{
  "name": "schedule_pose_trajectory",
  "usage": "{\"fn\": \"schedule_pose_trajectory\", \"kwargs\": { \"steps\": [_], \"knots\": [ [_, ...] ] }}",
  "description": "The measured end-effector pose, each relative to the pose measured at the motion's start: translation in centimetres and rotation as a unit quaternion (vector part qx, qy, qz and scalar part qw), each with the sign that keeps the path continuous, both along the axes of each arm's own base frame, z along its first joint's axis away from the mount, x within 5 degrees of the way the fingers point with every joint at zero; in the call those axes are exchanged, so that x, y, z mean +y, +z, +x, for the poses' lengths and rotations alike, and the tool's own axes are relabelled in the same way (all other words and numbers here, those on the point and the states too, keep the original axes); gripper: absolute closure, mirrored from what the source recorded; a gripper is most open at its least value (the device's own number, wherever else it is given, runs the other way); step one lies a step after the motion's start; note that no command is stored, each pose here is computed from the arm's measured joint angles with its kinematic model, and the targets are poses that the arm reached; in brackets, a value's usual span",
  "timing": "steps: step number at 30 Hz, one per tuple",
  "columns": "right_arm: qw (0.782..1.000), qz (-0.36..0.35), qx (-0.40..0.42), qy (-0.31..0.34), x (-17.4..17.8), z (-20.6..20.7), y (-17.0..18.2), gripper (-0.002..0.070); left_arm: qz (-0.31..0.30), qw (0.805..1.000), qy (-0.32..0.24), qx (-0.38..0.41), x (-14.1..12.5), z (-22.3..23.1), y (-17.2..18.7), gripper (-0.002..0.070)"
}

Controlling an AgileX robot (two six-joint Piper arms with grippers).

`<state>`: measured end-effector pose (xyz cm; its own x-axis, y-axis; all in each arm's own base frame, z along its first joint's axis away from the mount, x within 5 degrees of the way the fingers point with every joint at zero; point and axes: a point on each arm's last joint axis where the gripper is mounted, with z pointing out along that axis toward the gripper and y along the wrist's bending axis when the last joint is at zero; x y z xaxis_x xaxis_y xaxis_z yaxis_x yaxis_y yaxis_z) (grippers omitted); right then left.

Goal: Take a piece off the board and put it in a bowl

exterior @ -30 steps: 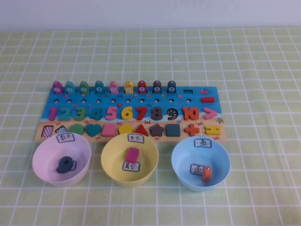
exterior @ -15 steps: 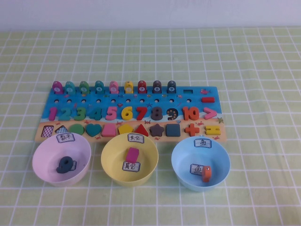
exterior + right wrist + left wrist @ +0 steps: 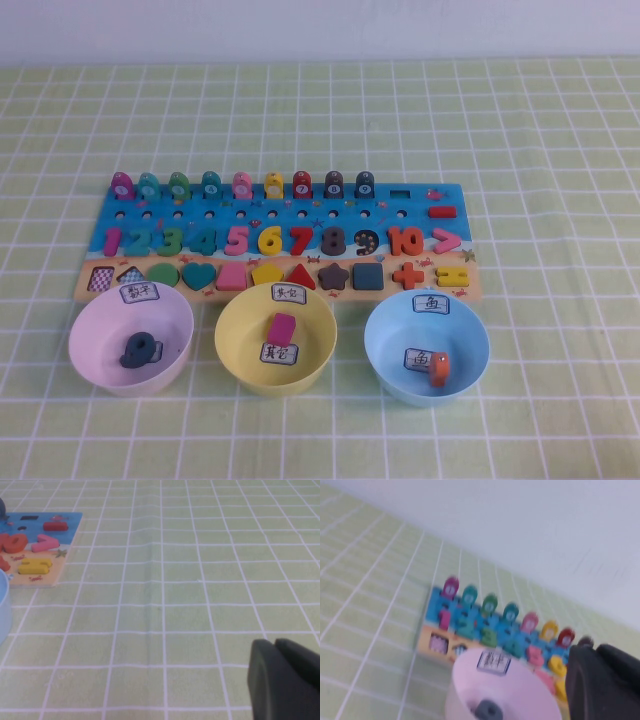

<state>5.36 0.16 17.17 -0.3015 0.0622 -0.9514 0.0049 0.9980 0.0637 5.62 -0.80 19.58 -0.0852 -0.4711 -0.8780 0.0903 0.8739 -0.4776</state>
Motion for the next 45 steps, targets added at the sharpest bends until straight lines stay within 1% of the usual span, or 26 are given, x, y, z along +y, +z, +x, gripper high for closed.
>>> {"fn": "schedule_pose_trajectory", "kwargs": {
  "steps": [6, 8, 10, 12, 14, 17, 21, 23, 26, 28, 31, 34, 38, 42, 45],
  "knots": [
    [1.0, 0.0, 0.0, 0.0, 0.0, 0.0, 0.0, 0.0694, -0.012, 0.999, 0.012, -0.035, 0.2, 0.0, 0.7, 0.068],
    [1.0, 0.0, 0.0, 0.0, 0.0, 0.0, 0.0, 0.0694, -0.027, 0.998, 0.017, -0.049, 0.3, 0.0, 0.9, 0.068],
    [1.0, 0.0, 0.0, 0.0, 0.0, 0.0, 0.0, 0.0694, -0.048, 0.997, 0.018, -0.053, 0.3, 0.0, 1.0, 0.068],
    [1.0, 0.0, 0.0, 0.0, 0.0, 0.0, 0.0, 0.0694, -0.053, 0.998, 0.014, -0.044, 0.3, 0.0, 1.1, 0.068],
    [1.0, 0.0, 0.0, 0.0, 0.0, 0.0, 0.0, 0.0694, -0.032, 0.999, 0.004, -0.033, 0.1, -0.2, 1.9, 0.068],
    [1.0, 0.0, 0.0, 0.0, 0.0, 0.0, 0.0, 0.0694, 0.019, 1.0, -0.01, -0.023, -0.1, -0.6, 4.4, 0.068],
    [1.0, 0.0, 0.0, 0.0, 0.0, 0.0, 0.0, 0.0694, 0.101, 0.993, -0.033, 0.042, -0.4, 0.0, 7.6, 0.068],
    [1.0, 0.0, 0.0, 0.0, 0.0, 0.0, 0.0, 0.0694, 0.149, 0.985, -0.049, 0.075, -0.6, 0.6, 9.1, 0.068],
    [1.0, 0.0, 0.0, 0.0, 0.0, 0.0, 0.0, 0.0694, 0.217, 0.966, -0.077, 0.122, -0.9, 2.2, 11.6, 0.068],
    [1.0, 0.0, 0.0, 0.0, 0.0, 0.0, 0.0, 0.0694, 0.249, 0.953, -0.093, 0.146, -1.0, 3.7, 13.0, 0.068],
    [1.0, 0.0, 0.0, 0.0, 0.0, 0.0, 0.0, 0.0694, 0.284, 0.933, -0.119, 0.188, -1.3, 6.3, 14.2, 0.0679],
    [1.0, 0.0, 0.0, 0.0, 0.0, 0.0, 0.0, 0.0694, 0.308, 0.909, -0.15, 0.238, -1.7, 9.3, 14.5, 0.068],
    [1.0, 0.0, 0.0, 0.0, 0.0, 0.0, 0.0, 0.0694, 0.321, 0.878, -0.185, 0.302, -2.1, 13.7, 14.6, 0.068],
    [1.0, 0.0, 0.0, 0.0, 0.0, 0.0, 0.0, 0.0694, 0.333, 0.856, -0.202, 0.339, -2.4, 17.7, 15.2, 0.068],
    [1.0, 0.0, 0.0, 0.0, 0.0, 0.0, 0.0, 0.0694, 0.357, 0.838, -0.205, 0.357, -2.5, 20.2, 15.9, 0.068]
  ]
}}
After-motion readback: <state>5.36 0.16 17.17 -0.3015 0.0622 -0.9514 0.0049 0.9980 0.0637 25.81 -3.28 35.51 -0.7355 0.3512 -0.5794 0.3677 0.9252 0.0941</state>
